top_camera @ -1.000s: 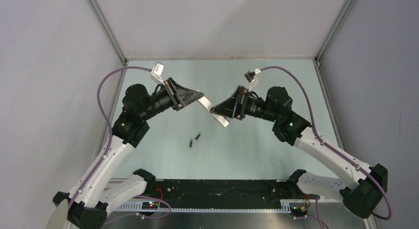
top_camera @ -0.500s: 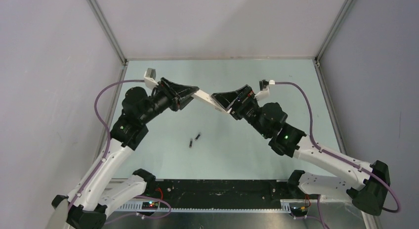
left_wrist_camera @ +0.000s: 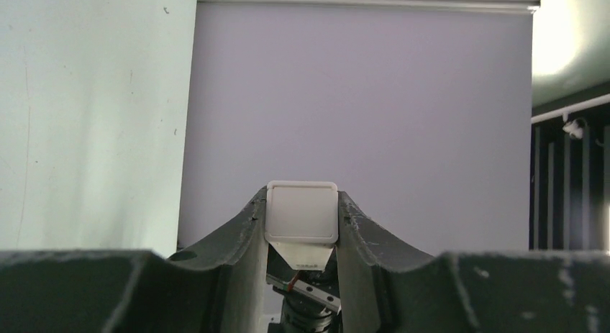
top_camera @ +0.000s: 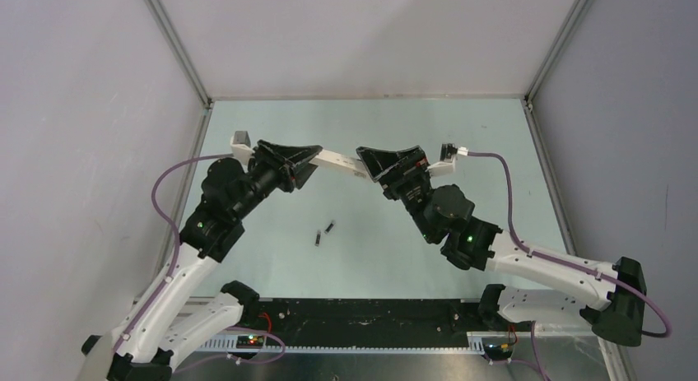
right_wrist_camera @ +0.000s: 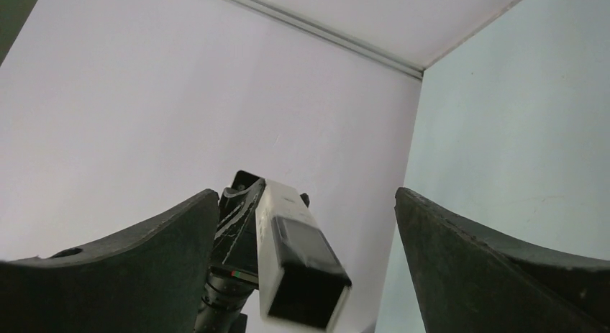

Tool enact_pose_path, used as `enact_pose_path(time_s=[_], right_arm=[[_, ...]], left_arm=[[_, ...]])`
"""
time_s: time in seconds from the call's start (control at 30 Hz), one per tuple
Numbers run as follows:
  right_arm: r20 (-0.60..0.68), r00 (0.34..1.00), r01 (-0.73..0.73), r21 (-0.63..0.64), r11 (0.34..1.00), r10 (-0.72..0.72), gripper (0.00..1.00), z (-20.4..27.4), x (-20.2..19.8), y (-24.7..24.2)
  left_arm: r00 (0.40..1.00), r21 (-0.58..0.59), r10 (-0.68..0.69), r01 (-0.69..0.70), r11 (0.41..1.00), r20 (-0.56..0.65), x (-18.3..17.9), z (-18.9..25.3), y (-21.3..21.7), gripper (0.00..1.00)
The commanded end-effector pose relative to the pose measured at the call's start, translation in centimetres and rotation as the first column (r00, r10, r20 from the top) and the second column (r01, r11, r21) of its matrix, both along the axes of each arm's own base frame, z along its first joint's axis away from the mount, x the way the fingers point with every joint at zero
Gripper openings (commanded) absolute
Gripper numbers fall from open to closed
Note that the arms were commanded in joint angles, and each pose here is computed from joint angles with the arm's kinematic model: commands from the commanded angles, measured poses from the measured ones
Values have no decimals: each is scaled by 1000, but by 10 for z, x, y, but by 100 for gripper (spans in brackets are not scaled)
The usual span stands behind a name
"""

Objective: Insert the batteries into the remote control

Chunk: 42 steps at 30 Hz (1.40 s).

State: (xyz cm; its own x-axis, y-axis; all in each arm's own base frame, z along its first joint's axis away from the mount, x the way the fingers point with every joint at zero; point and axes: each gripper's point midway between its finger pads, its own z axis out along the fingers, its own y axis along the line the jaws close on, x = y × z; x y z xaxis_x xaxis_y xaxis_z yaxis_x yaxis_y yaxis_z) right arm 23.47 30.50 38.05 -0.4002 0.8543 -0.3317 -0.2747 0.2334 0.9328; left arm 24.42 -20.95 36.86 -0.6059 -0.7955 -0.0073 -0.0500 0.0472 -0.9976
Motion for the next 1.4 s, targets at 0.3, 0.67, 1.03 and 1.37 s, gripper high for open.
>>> enact_pose_path(time_s=[0.3,0.67,1.03,1.37], right_arm=[[-36,997,70,-17,997,-71,70,-3,7,6],[-41,998,42,1,999,-42,50,-4,8,16],[-38,999,37,-6,999,-37,23,-4,16,10],[-33,999,-19,-13,1000,18,11,0,27,-6]], left_arm=[[990,-32,141,-140,990,20,11,12,19,0],[987,-21,157,-157,987,42,9,12,23,0],[998,-44,62,-62,997,-4,-3,2,10,25],[997,-2,-72,71,997,-19,-16,-14,-7,89]])
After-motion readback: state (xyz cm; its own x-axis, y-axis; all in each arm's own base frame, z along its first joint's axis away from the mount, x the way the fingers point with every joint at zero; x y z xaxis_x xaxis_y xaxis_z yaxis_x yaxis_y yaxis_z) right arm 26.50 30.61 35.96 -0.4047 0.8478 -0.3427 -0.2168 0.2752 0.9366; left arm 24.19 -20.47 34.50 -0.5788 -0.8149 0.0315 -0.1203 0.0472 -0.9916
